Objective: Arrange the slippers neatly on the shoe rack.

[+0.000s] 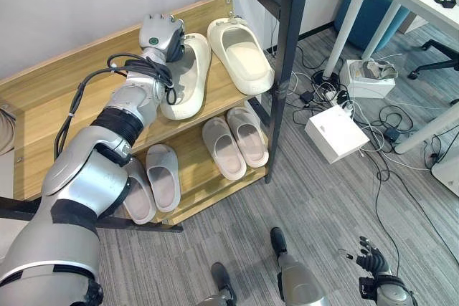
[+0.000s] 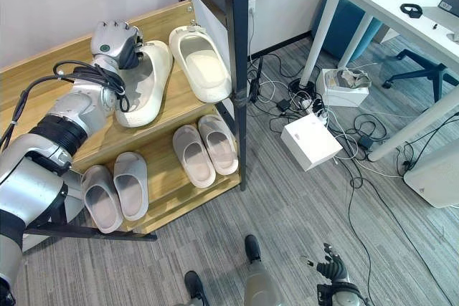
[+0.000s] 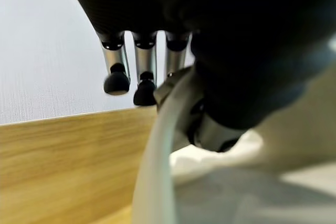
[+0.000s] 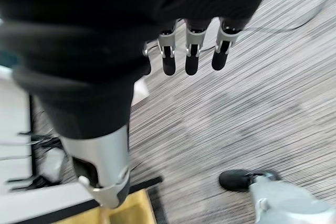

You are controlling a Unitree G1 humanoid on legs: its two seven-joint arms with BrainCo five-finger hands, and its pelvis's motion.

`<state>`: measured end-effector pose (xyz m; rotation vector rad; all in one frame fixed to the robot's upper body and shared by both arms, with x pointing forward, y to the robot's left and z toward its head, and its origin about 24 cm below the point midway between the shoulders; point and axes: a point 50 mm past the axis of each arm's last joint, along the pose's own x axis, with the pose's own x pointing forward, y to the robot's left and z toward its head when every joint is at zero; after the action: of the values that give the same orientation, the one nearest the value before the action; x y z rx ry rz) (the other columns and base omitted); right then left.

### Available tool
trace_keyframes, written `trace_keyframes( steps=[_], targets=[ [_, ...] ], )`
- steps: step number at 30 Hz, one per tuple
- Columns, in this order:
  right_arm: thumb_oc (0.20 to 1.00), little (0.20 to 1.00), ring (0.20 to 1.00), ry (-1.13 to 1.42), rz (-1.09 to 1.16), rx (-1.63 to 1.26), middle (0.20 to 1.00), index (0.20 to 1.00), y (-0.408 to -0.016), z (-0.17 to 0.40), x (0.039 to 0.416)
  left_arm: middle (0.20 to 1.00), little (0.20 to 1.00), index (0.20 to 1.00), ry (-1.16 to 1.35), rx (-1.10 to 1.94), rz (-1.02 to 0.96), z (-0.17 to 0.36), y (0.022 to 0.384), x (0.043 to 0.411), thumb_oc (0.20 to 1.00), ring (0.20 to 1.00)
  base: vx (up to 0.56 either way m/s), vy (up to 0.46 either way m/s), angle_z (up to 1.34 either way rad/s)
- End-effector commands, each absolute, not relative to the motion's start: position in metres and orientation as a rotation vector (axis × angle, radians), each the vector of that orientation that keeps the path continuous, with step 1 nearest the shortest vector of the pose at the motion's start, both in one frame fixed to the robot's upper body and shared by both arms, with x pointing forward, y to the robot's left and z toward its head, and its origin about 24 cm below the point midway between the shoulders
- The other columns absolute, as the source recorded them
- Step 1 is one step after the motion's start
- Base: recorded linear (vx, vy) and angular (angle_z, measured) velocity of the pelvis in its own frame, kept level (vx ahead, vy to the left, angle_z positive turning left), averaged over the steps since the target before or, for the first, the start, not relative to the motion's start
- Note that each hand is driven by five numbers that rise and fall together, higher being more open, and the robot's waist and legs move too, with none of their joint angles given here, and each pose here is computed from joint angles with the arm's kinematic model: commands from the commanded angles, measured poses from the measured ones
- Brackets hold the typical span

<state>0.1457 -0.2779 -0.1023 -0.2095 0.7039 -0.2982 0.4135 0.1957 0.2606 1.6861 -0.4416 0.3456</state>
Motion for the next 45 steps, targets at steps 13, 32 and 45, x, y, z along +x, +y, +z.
trace_keyframes(
  steps=[13, 32, 45],
  targets=[
    [1.0, 1.0, 1.0, 0.671, -0.248, -0.221, 1.0, 1.0, -0.269, -0.1, 0.141, 1.0, 1.0, 1.0, -0.716, 1.5, 0.539, 0.34, 0.19, 0.387, 1.0, 1.0, 0.0, -0.007, 0.14],
    [1.0, 1.0, 1.0, 0.755, -0.17, -0.236, 1.0, 1.0, -0.239, -0.115, 0.143, 1.0, 1.0, 1.0, -0.593, 0.196, -0.027, 0.224, 0.155, 0.355, 1.0, 1.0, -0.01, 0.019, 0.08],
    [1.0, 1.0, 1.0, 0.753, -0.143, -0.231, 1.0, 1.0, -0.225, -0.115, 0.158, 1.0, 1.0, 1.0, -0.324, -0.083, -0.12, 0.161, 0.13, 0.355, 1.0, 1.0, 0.0, 0.01, 0.01]
  ],
)
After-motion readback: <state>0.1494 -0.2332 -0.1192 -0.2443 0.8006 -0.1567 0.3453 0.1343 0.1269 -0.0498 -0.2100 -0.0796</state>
